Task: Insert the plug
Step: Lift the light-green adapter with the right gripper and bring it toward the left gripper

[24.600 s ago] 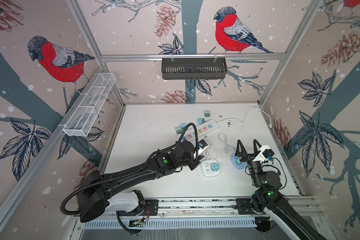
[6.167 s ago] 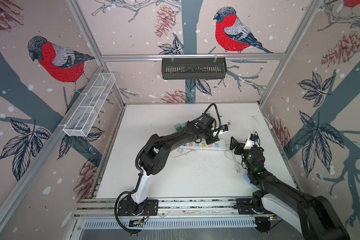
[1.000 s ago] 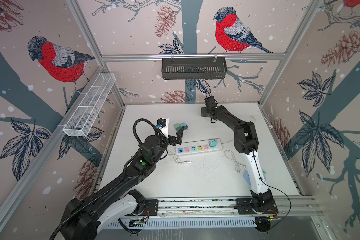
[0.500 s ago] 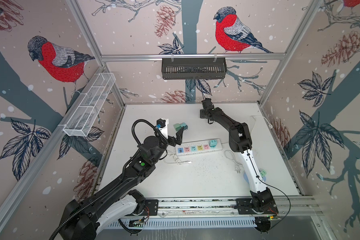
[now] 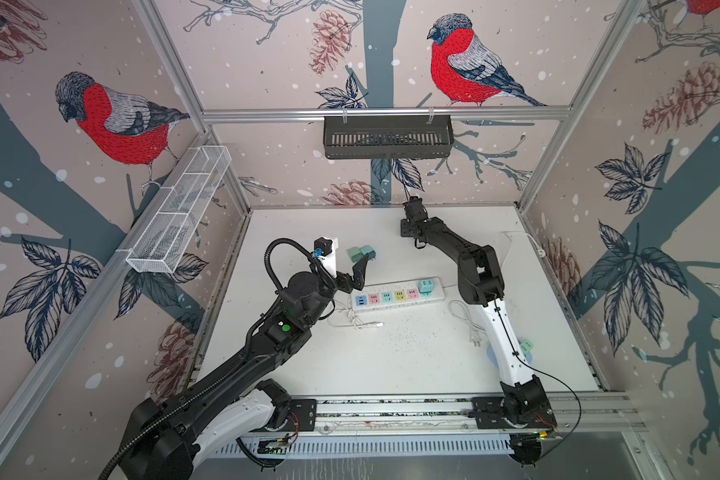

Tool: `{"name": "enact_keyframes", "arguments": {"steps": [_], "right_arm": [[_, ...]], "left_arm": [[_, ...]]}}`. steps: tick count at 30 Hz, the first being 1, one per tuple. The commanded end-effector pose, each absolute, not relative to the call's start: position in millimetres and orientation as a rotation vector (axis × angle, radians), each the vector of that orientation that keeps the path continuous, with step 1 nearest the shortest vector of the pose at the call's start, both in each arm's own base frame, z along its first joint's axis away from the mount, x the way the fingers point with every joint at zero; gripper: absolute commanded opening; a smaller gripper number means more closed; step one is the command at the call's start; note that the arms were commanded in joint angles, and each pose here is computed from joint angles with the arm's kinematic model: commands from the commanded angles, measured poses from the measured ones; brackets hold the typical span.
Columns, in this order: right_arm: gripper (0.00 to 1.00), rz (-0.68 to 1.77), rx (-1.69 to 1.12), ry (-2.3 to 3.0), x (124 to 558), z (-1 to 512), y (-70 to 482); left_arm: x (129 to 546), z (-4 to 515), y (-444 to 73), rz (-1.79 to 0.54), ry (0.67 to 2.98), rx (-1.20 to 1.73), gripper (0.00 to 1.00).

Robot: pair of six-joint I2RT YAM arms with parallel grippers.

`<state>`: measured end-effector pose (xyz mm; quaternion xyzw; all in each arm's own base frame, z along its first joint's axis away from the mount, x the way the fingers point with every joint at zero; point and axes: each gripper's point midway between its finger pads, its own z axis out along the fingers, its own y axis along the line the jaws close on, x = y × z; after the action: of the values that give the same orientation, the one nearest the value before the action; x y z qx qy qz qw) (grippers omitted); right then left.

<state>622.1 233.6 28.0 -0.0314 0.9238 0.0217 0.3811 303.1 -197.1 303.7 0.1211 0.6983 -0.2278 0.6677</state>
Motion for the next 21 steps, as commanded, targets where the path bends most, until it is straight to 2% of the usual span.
{"name": "enact_keyframes", "arguments": {"steps": [1,10,21], "right_arm": [[0.40,0.047,-0.121,2.443,600.7,19.2,234.2],[0.33,0.063,-0.169,2.351,567.0,79.6,253.4],[0.31,0.177,-0.220,2.158,479.1,166.6,255.7]], "left_arm": [[301.7,320.8,-199.7,-0.550,1.513,0.267,0.98],[303.8,319.5,-201.9,-0.549,1.513,0.273,0.98],[297.1,322.2,-197.4,-0.570,1.497,0.256,0.98]]}}
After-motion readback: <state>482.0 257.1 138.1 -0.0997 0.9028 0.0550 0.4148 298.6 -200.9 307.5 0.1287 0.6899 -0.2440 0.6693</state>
